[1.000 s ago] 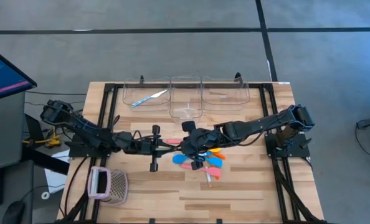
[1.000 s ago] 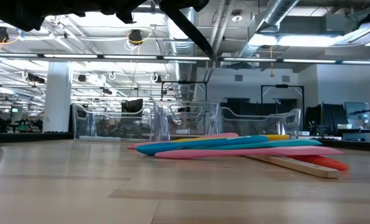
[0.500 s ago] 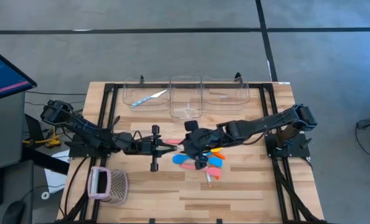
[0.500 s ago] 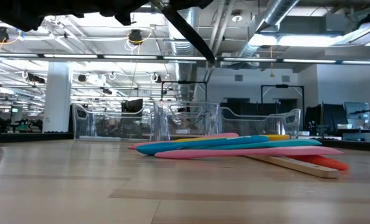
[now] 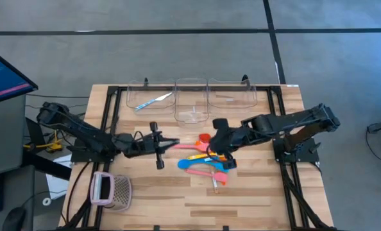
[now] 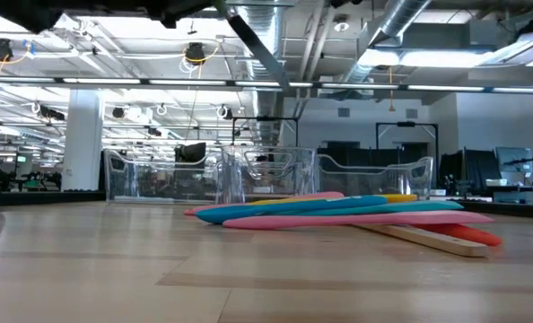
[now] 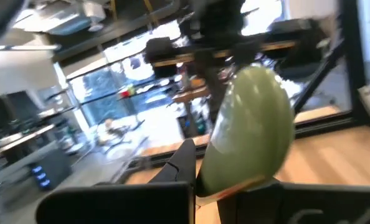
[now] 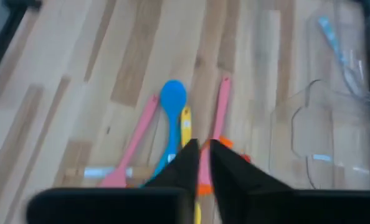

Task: Pick & Place Kitchen Items
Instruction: Put the green table knife into the left transparent bin

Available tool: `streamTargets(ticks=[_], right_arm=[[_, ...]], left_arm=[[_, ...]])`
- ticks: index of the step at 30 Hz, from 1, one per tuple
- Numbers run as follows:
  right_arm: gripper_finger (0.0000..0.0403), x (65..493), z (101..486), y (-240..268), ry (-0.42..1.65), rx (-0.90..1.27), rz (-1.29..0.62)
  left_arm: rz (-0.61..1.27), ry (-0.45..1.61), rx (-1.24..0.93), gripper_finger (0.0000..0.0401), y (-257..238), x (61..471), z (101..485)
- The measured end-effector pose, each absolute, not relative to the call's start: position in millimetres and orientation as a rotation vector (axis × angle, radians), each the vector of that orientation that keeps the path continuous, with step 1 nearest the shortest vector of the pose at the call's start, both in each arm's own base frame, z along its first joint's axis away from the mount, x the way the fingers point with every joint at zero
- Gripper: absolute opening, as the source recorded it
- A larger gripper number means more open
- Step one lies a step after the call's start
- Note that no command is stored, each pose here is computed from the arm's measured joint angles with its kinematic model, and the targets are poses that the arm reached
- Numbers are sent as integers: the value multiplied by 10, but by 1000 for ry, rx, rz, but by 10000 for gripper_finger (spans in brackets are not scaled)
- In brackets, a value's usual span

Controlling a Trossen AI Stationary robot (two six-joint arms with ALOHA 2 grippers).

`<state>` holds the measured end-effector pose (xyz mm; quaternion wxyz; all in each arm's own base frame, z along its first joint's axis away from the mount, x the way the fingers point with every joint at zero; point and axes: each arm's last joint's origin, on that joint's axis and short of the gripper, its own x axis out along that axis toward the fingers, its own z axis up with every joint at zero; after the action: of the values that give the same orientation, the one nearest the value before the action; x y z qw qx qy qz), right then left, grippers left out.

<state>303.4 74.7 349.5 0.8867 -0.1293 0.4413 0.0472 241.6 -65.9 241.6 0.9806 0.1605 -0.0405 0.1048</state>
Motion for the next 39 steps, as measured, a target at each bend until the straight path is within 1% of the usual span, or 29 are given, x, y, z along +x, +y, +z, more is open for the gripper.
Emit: streamTargets(ticks=[1,5,9,15,23,27,33,39], right_arm=[[12,3025,3479,764,931,-281,108],[4,3014,3356,834,948,-293,128],[2,3004,3140,839,956,-296,129],[1,2866,2893,748,873,-281,93],[0,2546,2715,581,635,-250,69],[0,2461,2561,508,615,-238,48],[0,2449,2389,449,661,-235,28],[0,2460,2372,439,665,-230,23]], left_arm=[[228,-66,328,5,-636,2404,2471],[268,28,325,5,-514,2382,2700],[346,151,321,5,-333,2358,2878],[469,284,303,5,3,2311,3058],[589,408,264,5,552,2235,3310],[635,433,234,5,857,2178,3423],[703,548,167,6,1335,2160,3362],[671,687,74,6,1765,2317,3133]])
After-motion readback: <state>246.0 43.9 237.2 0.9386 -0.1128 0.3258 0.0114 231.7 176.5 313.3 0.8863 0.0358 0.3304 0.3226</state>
